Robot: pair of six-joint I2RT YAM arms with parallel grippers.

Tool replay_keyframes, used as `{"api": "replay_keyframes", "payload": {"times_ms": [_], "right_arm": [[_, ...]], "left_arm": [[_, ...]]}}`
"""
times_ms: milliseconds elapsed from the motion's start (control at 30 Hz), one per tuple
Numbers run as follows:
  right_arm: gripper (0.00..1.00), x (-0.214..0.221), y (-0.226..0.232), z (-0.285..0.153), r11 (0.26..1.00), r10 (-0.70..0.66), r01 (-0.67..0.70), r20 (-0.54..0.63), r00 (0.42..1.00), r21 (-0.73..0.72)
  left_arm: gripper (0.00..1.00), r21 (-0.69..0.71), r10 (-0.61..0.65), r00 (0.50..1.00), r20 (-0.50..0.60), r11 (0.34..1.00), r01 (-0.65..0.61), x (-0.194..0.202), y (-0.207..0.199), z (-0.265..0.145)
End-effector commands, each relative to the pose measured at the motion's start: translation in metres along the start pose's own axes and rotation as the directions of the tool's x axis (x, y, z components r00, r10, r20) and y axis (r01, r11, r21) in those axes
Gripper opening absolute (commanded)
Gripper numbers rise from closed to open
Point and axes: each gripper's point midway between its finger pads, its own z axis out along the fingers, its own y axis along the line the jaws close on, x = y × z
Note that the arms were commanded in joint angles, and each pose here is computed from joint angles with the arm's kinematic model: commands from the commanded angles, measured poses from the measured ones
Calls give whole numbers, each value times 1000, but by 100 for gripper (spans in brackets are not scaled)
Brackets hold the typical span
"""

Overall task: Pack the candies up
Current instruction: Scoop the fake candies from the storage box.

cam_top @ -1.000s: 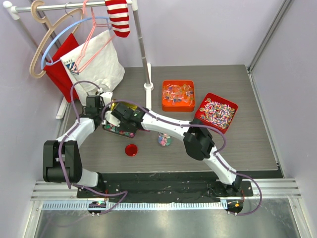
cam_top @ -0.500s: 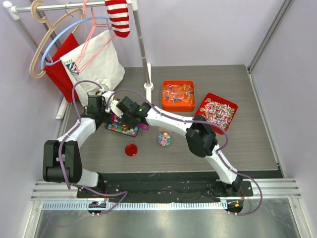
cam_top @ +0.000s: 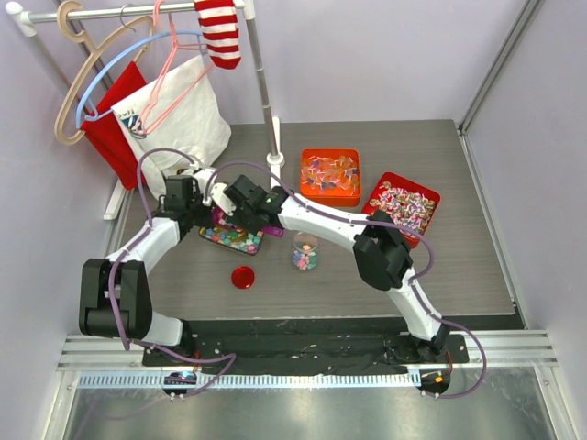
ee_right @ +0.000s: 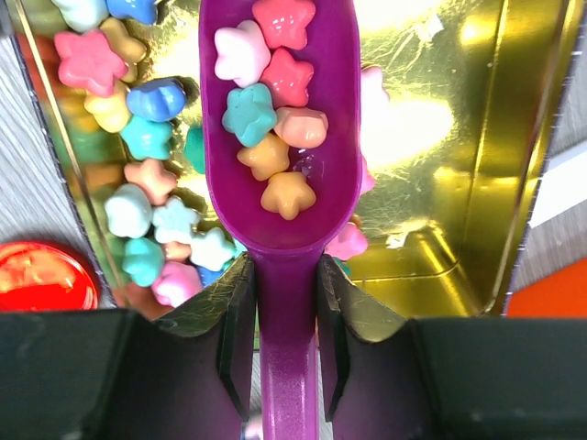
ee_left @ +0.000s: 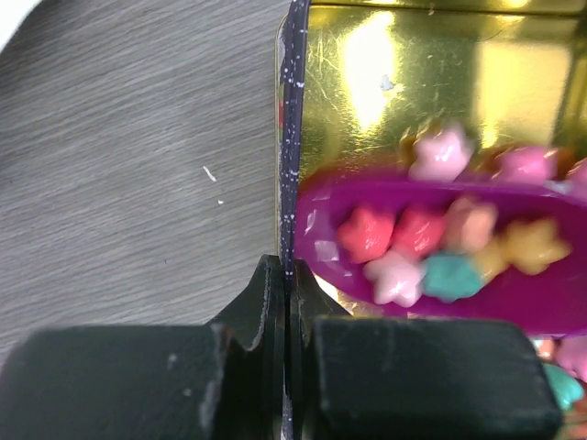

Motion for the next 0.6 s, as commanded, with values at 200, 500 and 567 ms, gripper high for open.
{"api": "replay_keyframes", "payload": {"times_ms": [200, 500, 567], "right_arm": [[1, -9, -56, -62, 989, -21, 10, 67, 998, 150], [1, -6, -65, -77, 988, -24, 10, 88, 996, 152], [1, -5, -61, -80, 991, -35, 23, 95, 995, 132]], "left_arm": [[0, 32, -8, 996, 91, 999, 6, -32, -5, -8], [0, 27, -8, 996, 91, 1000, 5, -32, -4, -9], [0, 26, -6, 996, 90, 1000, 4, -32, -3, -9]]}}
